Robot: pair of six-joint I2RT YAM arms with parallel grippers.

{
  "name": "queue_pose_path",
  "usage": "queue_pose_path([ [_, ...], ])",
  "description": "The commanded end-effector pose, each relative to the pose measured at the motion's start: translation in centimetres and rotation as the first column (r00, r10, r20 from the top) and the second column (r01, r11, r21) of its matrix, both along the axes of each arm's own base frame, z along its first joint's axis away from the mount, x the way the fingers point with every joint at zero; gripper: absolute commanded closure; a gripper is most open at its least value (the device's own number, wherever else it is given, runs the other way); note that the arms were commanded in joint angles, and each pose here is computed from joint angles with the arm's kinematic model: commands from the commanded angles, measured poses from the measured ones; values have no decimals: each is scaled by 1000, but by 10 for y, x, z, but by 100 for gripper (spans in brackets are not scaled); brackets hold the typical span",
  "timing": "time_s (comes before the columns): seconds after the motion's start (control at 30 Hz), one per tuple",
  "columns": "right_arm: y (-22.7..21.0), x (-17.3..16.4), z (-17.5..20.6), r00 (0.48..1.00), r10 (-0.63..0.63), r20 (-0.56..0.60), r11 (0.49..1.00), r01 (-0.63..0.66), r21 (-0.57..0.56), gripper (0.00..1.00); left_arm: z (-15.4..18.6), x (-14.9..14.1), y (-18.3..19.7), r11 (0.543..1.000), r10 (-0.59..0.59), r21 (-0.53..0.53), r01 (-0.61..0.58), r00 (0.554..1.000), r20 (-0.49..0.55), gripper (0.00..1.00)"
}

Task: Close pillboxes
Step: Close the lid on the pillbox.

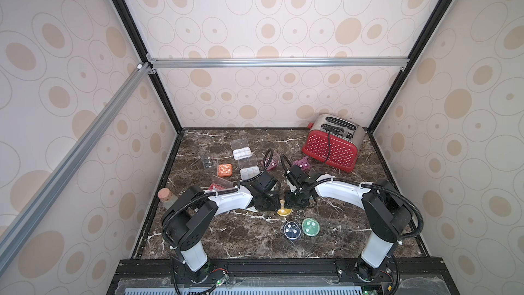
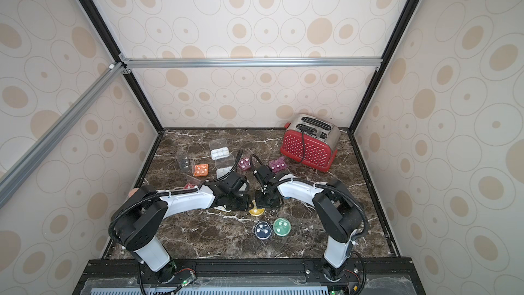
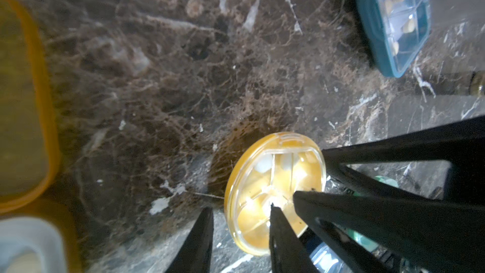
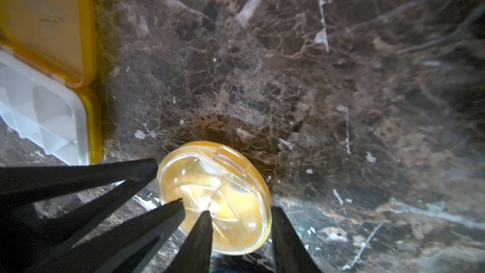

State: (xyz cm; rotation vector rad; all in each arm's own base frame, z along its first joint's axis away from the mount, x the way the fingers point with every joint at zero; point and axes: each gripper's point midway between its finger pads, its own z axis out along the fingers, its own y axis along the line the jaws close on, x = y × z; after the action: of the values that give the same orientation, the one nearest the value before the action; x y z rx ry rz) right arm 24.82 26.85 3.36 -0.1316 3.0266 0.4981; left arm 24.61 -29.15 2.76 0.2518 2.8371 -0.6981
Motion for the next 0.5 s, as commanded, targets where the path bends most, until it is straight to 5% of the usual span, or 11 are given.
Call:
queue_pose_path([
  [0.0,-10,-33,-39,992,14,-129,995,-26,-96,63,-50,-33,40,984,32,180,-9,992,-126,68],
  [0.47,-9,-32,-38,991,32,-130,992,-48,-119,59,-56,-40,44,984,42,179,-16,989,-144,73],
])
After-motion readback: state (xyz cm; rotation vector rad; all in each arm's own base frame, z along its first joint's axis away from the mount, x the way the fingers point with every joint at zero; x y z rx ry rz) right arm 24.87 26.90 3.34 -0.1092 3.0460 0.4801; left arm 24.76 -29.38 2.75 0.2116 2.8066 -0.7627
